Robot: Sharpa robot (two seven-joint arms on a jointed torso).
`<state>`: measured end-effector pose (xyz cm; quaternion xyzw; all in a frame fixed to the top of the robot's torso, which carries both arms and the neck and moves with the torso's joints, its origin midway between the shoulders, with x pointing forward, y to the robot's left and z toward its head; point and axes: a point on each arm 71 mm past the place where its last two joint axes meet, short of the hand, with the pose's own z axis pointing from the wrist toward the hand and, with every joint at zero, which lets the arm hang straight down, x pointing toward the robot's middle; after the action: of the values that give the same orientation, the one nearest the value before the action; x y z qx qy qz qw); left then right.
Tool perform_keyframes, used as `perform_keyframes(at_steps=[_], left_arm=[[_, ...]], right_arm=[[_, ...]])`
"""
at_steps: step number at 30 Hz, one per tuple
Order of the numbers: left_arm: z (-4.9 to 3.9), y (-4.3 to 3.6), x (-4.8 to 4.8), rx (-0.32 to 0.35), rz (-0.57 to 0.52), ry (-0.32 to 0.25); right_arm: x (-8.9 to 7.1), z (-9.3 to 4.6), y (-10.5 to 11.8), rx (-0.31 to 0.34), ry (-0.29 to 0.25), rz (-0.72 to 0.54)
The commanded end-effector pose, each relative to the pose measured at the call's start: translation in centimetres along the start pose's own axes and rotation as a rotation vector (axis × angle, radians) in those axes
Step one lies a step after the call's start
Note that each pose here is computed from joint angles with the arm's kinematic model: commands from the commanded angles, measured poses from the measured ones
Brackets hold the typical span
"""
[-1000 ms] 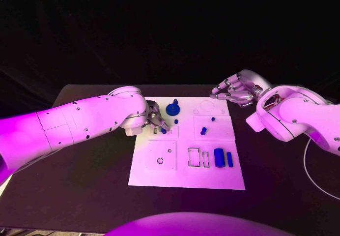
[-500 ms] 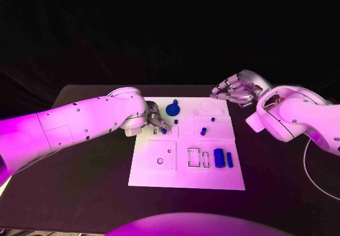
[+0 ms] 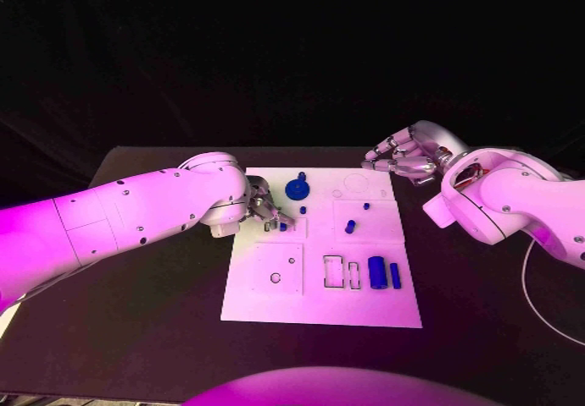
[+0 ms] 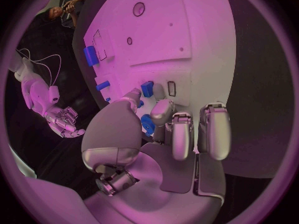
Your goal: Assemble the parts on the task board
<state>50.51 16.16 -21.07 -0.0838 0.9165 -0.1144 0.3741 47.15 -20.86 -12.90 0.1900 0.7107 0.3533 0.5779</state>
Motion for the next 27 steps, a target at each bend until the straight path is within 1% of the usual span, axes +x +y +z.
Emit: perform_keyframes(at_steps=[1, 2, 3, 6, 8, 10, 11, 12, 15, 20, 22, 24, 27], left_arm=[[-0.47, 0.15, -0.36, -0.049, -0.012, -0.013], [-0.8, 0.03, -0.73, -0.04, -0.027, -0.022], [-0.89, 0.0, -0.83, -0.037, -0.031, -0.024], [-1.79, -0.29, -2.05, -0.009, -0.075, -0.039], [-2.26, -0.33, -2.9, -0.001, -0.082, -0.025], [-2.61, -0.24, -4.23, -0.008, -0.062, 0.005], [-2.7, -0.24, -5.01, -0.014, -0.052, 0.012], [-2.73, -0.23, -5.59, -0.02, -0.042, 0.015], [-2.58, 0.04, -7.21, -0.048, -0.011, 0.018], [-1.82, 0.67, -8.86, -0.085, -0.002, 0.005], [-1.41, 0.88, -9.34, -0.095, -0.004, -0.012], [-1.0, 1.08, -9.63, -0.103, -0.004, -0.022], [-0.31, 1.38, -9.77, -0.114, 0.0, -0.02]], right_arm=[[0.0, 0.0, 0.1, -0.011, -0.004, 0.002], [0.0, 0.1, 0.0, -0.01, -0.005, 0.001], [0.0, 0.1, 0.0, -0.01, -0.005, 0.001], [0.1, 0.2, -0.1, -0.007, -0.004, 0.001], [0.1, 0.2, -0.1, -0.006, -0.004, 0.001], [0.1, 0.3, -0.2, -0.003, -0.003, 0.0], [0.1, 0.3, -0.2, -0.002, -0.003, 0.0], [0.1, 0.4, -0.2, -0.001, -0.003, 0.0], [0.2, 0.5, -0.3, 0.0, -0.001, -0.001], [0.2, 0.5, -0.2, 0.0, 0.0, -0.001], [0.2, 0.6, -0.2, 0.0, 0.001, -0.002], [0.3, 0.6, -0.2, -0.001, 0.003, -0.002], [0.3, 0.6, -0.2, -0.001, 0.005, -0.002]])
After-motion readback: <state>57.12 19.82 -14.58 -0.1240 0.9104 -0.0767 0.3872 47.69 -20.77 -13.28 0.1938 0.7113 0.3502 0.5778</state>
